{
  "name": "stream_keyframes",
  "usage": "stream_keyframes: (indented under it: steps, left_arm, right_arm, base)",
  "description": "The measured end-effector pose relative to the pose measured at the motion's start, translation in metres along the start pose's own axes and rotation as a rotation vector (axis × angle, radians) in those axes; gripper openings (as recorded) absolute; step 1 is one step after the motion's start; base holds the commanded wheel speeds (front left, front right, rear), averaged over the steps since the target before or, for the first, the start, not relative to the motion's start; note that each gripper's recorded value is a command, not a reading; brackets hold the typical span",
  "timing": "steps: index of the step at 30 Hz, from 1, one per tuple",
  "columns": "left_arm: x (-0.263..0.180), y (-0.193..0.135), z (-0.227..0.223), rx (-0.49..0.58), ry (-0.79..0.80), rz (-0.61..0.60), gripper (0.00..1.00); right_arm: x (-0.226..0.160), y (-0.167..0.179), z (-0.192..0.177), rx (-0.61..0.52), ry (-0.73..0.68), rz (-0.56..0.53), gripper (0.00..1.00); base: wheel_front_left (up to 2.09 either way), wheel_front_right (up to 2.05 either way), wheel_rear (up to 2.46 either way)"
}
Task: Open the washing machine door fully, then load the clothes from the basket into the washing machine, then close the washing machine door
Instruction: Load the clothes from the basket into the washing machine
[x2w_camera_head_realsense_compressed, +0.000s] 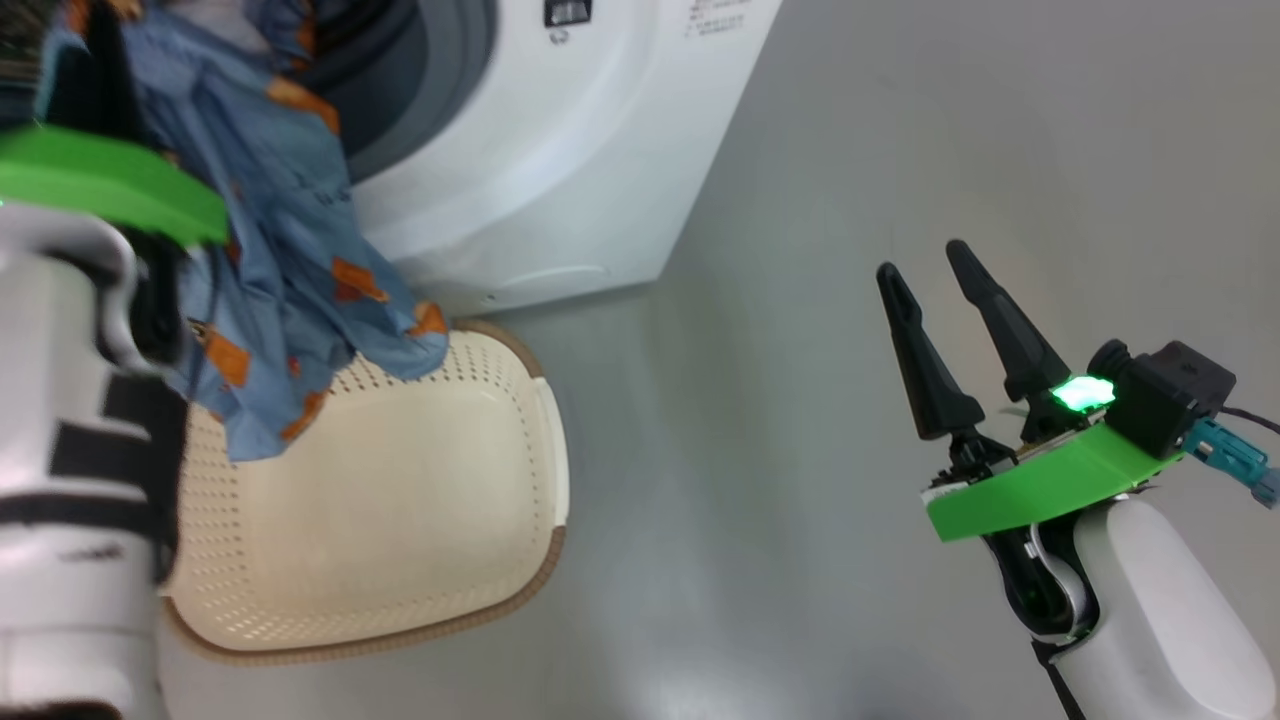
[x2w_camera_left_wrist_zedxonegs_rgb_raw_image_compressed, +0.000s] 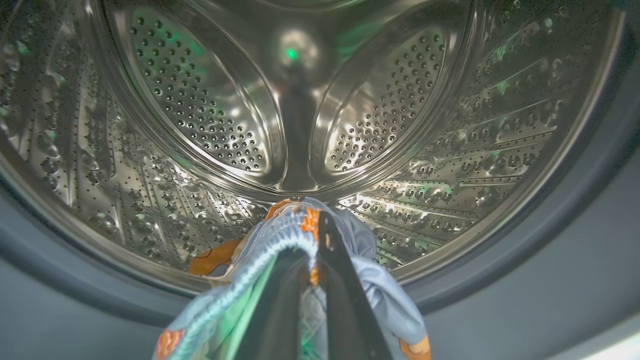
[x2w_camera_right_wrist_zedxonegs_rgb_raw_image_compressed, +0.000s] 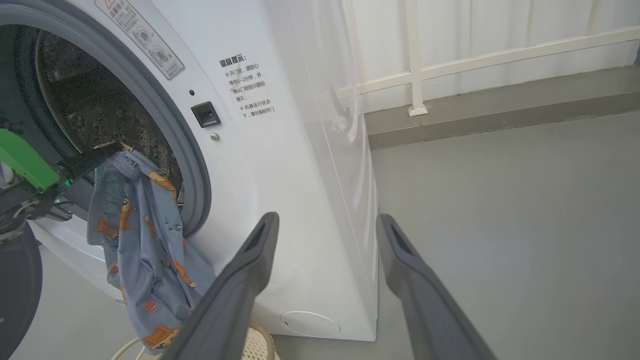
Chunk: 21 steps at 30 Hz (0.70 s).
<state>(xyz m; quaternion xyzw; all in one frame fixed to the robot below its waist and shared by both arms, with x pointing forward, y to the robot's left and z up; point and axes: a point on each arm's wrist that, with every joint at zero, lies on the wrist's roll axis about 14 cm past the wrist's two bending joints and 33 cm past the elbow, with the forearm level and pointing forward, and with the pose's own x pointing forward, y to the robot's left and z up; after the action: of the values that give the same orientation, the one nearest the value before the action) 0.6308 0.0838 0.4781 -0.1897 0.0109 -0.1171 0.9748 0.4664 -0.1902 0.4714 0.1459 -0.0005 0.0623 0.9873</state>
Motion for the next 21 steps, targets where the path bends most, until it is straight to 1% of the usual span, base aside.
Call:
stream_keyframes:
  steps: [7, 10, 11, 14, 16, 18, 21]
  left_arm:
    - [0.039, 0.019, -0.024, 0.018, 0.061, 0.025, 0.0]
    - [0.058, 0.018, -0.035, 0.099, 0.086, -0.013, 0.0]
    - [0.064, 0.017, -0.036, 0.105, 0.084, -0.019, 0.0]
    - [0.081, 0.011, -0.029, 0.128, 0.039, -0.048, 0.0]
    - [0.094, 0.006, -0.013, 0.152, -0.027, -0.06, 0.0]
    - [0.104, 0.001, 0.004, 0.153, -0.097, -0.066, 0.0]
    - [0.11, -0.003, -0.003, 0.151, -0.105, -0.075, 0.0]
  right_arm:
    - [0.008, -0.011, -0.013, 0.009, 0.018, -0.035, 1.0]
    - [0.004, -0.022, -0.02, 0.004, 0.035, -0.074, 1.0]
    - [0.003, -0.025, -0.022, 0.003, 0.039, -0.084, 1.0]
    - [0.001, -0.034, -0.026, -0.006, 0.051, -0.109, 1.0]
    - [0.001, -0.038, -0.027, -0.015, 0.054, -0.12, 1.0]
    - [0.002, -0.042, -0.028, -0.025, 0.057, -0.128, 1.0]
    - [0.0, -0.048, -0.033, -0.034, 0.072, -0.145, 1.0]
  base:
    - [0.0, 0.0, 0.0]
    - [0.0, 0.0, 0.0]
    - [0.0, 0.0, 0.0]
    - [0.0, 0.0, 0.0]
    - [0.0, 0.0, 0.0]
    - [0.0, 0.0, 0.0]
    - [0.0, 0.0, 0.0]
